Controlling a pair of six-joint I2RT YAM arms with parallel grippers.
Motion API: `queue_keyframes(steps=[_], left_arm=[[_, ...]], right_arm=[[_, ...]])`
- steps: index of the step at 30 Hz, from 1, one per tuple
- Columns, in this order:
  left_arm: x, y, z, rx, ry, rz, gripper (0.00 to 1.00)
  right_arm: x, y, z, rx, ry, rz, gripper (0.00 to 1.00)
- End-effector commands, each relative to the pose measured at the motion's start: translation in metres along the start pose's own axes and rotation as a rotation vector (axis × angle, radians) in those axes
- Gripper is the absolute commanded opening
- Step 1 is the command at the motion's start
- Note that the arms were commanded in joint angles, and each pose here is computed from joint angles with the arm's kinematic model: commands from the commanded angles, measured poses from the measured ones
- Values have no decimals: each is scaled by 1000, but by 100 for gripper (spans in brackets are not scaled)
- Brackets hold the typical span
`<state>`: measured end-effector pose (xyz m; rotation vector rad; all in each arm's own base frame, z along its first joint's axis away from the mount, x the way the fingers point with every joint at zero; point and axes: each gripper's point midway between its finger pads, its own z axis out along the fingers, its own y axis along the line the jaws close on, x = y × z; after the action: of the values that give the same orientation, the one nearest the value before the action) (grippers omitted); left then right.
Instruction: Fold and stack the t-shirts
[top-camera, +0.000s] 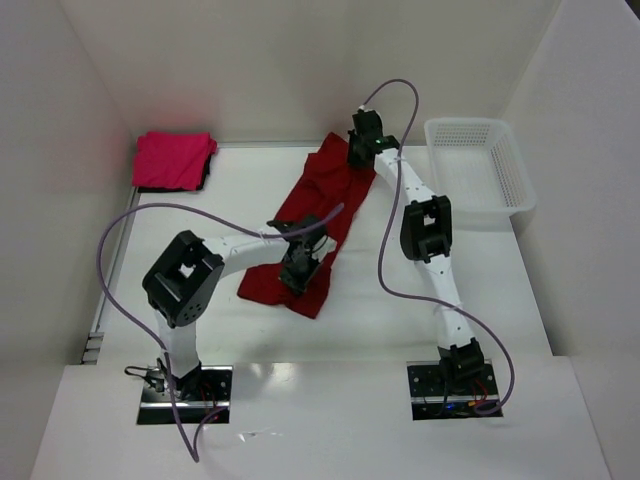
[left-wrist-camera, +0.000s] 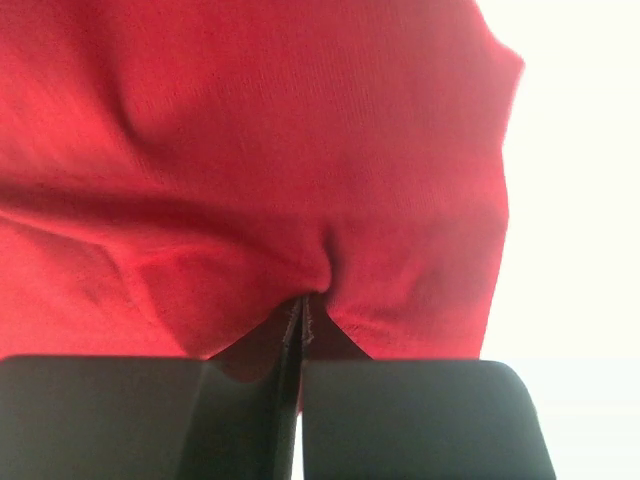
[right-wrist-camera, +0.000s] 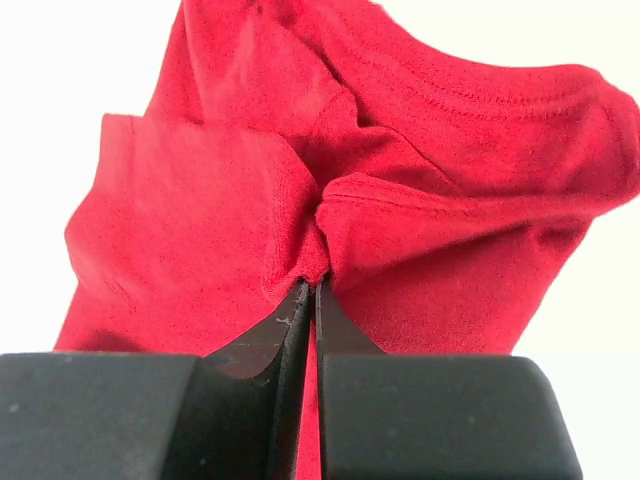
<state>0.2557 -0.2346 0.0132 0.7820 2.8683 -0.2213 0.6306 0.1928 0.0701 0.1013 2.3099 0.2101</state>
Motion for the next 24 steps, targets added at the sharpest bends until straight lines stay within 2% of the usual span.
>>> queue_keyframes(steps=[1,7,10,14,17,21,24], left_arm=[[61,-56,9,192,197,15,0],[70,-89,9,249,206,138,0],[68,-105,6,276,176,216,0],[72,-131,9,364,167,263,0],[72,-145,17,383,154,264,0],[48,-153,11,371,66,215,0],[37,-155,9,357,34,203,0]], right_arm=[[-19,36,-1,-127,-50,-7,9],[-3,72,6,-204,-39,-36,9],[10,73,13,-224,-8,-39,9],[6,75,13,-229,-22,-48,9],[3,75,13,-230,-28,-58,12],[-15,76,1,-226,-68,-80,17],[-46,77,-28,-243,-118,-70,22]])
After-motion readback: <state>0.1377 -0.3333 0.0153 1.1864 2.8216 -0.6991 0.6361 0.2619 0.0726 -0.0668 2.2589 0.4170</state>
